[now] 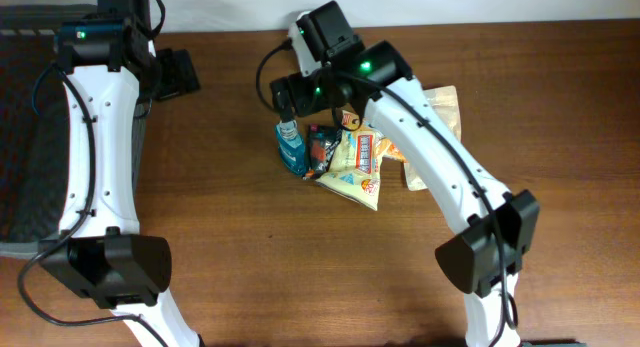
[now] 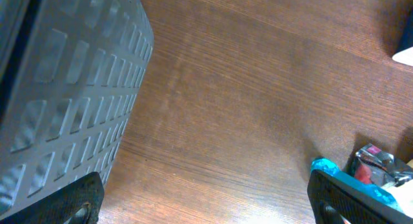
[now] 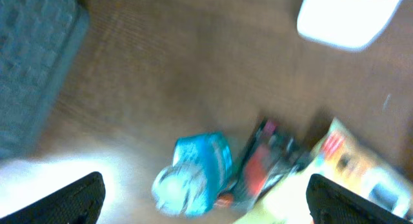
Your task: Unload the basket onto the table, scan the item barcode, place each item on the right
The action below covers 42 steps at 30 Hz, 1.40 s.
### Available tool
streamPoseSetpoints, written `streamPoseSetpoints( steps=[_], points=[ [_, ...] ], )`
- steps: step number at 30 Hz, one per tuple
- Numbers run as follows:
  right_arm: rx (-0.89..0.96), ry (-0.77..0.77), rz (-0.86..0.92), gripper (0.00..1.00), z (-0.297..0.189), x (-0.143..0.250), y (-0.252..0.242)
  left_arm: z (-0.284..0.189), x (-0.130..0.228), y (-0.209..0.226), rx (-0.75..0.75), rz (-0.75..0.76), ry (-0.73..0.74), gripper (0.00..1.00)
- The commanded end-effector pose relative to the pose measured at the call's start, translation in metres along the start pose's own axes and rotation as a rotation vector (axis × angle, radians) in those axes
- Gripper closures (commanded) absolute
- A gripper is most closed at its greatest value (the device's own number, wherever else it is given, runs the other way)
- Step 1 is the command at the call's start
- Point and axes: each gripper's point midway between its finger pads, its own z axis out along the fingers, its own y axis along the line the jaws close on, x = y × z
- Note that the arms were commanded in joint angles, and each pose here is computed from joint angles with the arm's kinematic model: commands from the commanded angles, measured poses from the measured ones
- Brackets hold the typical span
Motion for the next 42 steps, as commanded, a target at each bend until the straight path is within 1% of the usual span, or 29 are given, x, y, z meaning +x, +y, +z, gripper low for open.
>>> streamPoseSetpoints(
  steps=[1,2,4,8,9,11,15,18,20,21,24,25,26,27,28,29,33,35,36,39,40,42],
  points=[
    [-0.164,0.061,0.21,0.01,-0.026,0.01,0.033,0.003,0.001,0.0,-0.006,-0.007,0.006,0.01],
    [-0.13,0.062,0.217,0.01,-0.021,0.011,0.028,0.003,0.001,0.0,-0.006,-0.006,0.006,0.01],
    [-0.008,0.076,0.353,0.01,-0.011,0.021,0.016,0.003,0.001,0.0,-0.006,-0.007,0.006,0.01],
    [0.308,-0.049,0.426,0.01,-0.007,0.03,0.004,0.003,0.001,0.0,-0.006,-0.007,0.006,0.01],
    [0.366,-0.073,0.426,0.01,-0.002,0.035,0.006,0.003,0.001,0.0,-0.006,-0.007,0.006,0.01],
    [0.431,-0.09,0.371,0.01,0.021,0.045,0.018,0.003,0.001,0.0,-0.006,-0.007,0.006,0.01],
    [0.561,-0.145,0.309,0.01,0.059,0.049,0.008,0.003,0.001,0.0,-0.006,-0.007,0.006,0.01],
    [0.585,-0.153,0.304,0.01,0.07,0.049,0.003,0.003,0.001,0.0,-0.006,-0.007,0.006,0.01],
    [0.623,-0.203,0.297,0.01,0.065,0.041,-0.003,0.003,0.001,0.0,-0.006,-0.007,0.006,0.01],
    [0.637,-0.219,0.292,0.04,0.064,0.039,-0.005,0.003,0.001,0.0,-0.006,-0.007,0.006,0.01],
    [0.646,-0.217,0.246,0.21,0.06,0.035,-0.005,0.003,0.001,0.0,-0.006,-0.007,0.006,0.01],
    [0.643,-0.214,0.245,0.3,0.059,0.036,-0.004,0.003,0.001,0.0,-0.006,-0.007,0.006,0.01],
    [0.637,-0.21,0.246,0.34,0.058,0.036,-0.003,0.003,0.001,0.0,-0.006,-0.007,0.006,0.01],
    [0.63,-0.208,0.249,0.34,0.057,0.036,-0.002,0.003,0.001,0.0,-0.006,-0.007,0.006,0.01],
    [0.626,-0.208,0.25,0.38,0.056,0.035,-0.001,0.003,0.001,0.0,-0.006,-0.007,0.006,0.01],
    [0.619,-0.204,0.252,0.45,0.056,0.036,0.0,0.003,0.001,0.0,-0.006,-0.007,0.006,0.01],
    [0.616,-0.209,0.254,0.44,0.055,0.034,0.001,0.003,0.001,0.0,-0.006,-0.007,0.006,0.01],
    [0.612,-0.215,0.255,0.36,0.048,0.03,0.003,0.003,0.001,0.0,-0.006,-0.007,0.006,0.01],
    [0.609,-0.217,0.257,0.35,0.042,0.027,0.005,0.003,0.001,0.0,-0.006,-0.007,0.006,0.01],
    [0.541,-0.189,0.298,0.36,0.034,0.026,0.018,0.003,0.001,0.0,-0.006,-0.007,0.006,0.01],
    [0.538,-0.19,0.347,0.38,0.034,0.029,0.018,0.003,0.001,0.0,-0.006,-0.007,0.006,0.01],
    [0.555,-0.196,0.444,0.4,0.038,0.036,0.013,0.003,0.001,0.0,-0.006,-0.007,0.006,0.01]
  ],
)
